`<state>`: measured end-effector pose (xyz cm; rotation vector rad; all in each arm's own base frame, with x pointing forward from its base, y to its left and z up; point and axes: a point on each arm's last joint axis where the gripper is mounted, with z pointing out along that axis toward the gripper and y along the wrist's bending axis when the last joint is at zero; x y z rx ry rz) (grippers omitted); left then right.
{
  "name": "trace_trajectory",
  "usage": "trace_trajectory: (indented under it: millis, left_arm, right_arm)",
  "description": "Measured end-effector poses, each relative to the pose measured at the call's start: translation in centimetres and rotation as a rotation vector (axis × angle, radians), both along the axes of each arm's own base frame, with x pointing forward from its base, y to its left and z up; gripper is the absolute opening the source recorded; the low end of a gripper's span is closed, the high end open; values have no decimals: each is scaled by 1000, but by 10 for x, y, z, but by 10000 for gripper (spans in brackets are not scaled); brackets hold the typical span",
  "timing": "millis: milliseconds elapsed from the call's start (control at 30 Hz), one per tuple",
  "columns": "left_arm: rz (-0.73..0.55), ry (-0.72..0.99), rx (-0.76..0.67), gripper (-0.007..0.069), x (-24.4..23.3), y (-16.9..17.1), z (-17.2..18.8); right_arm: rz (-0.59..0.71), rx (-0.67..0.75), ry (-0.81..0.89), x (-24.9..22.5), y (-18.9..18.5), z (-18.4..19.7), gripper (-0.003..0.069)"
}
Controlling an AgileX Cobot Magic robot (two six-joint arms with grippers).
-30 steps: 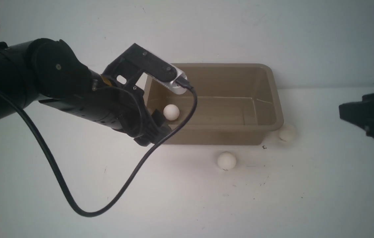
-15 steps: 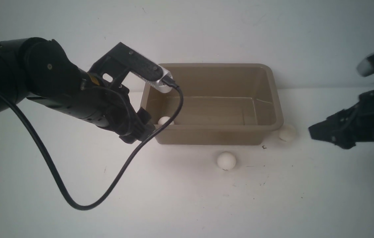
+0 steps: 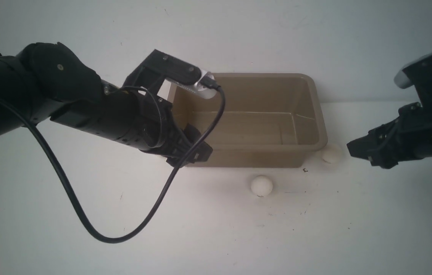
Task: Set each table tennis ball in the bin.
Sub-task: Use the left arm to clamp the table tennis ball closest to it
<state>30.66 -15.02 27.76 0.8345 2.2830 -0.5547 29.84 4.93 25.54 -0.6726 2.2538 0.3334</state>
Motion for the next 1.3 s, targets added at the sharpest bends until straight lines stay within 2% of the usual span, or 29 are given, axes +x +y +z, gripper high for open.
trace_trajectory:
  millis: [167,400,700,833,1000,1300]
  left_arm:
    - [-5,-6,5,489,1,0,-1]
    - [-7,-19,18,489,2,1,-1]
    - [-27,-38,103,489,1,6,-4]
    - [-23,-73,99,489,-4,8,9]
    - [-18,-178,71,489,-22,16,43]
    - [-13,-295,40,489,-47,25,79]
  right_arm:
    - [28,29,18,-2,9,0,388]
    - [150,20,5,-10,47,-2,388]
    - [185,7,85,-4,81,-34,392]
    - [181,11,116,-2,89,-47,405]
    - [129,50,155,2,102,-64,410]
    - [-11,46,15,3,131,-64,412]
